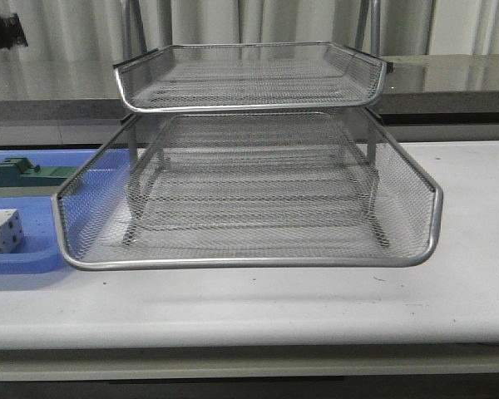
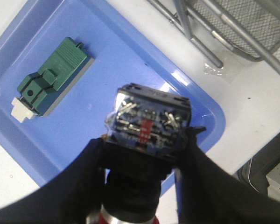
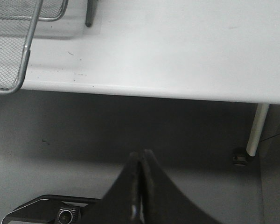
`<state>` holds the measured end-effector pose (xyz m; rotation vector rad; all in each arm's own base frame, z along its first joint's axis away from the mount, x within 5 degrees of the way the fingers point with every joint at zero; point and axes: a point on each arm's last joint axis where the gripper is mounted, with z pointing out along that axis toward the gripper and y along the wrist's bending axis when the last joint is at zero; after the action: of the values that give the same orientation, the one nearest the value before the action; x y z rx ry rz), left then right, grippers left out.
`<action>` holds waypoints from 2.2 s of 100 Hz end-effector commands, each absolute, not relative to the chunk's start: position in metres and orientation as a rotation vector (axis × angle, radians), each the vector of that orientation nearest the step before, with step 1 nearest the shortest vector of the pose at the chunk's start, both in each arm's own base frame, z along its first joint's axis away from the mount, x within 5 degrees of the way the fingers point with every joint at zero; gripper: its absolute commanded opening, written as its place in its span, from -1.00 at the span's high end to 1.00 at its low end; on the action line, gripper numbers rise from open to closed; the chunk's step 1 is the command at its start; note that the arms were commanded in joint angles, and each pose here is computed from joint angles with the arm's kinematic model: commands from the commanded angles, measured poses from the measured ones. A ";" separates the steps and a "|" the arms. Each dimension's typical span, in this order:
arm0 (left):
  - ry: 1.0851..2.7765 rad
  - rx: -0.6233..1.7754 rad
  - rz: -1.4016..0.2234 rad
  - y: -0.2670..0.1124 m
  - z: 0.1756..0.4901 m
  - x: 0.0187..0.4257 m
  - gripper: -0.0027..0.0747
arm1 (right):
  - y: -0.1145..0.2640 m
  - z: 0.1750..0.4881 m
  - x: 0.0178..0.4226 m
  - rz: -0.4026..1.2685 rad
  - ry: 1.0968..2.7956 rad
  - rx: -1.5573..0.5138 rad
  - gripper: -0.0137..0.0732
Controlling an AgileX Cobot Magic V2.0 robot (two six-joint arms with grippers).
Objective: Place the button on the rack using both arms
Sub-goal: 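Lift the red button and carry it over the pulled-out middle tray, then lower the red button onto the middle tray and open the left gripper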
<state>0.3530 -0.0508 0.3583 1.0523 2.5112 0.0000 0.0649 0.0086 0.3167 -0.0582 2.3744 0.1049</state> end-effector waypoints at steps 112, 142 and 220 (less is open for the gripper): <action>2.122 1.681 -0.229 -0.255 0.323 0.284 0.98 | 0.008 0.329 0.068 0.097 2.299 -0.057 0.84; 2.143 1.690 -0.228 -0.262 0.306 0.293 0.80 | 0.008 0.329 0.068 0.097 2.299 -0.057 0.84; 2.174 1.711 -0.264 -0.260 0.319 0.288 -0.34 | 0.008 0.329 0.068 0.097 2.299 -0.057 0.84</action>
<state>0.2967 -0.2610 0.2827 1.7655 2.2358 -0.2147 0.0649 0.0086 0.3167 -0.0574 2.3744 0.1053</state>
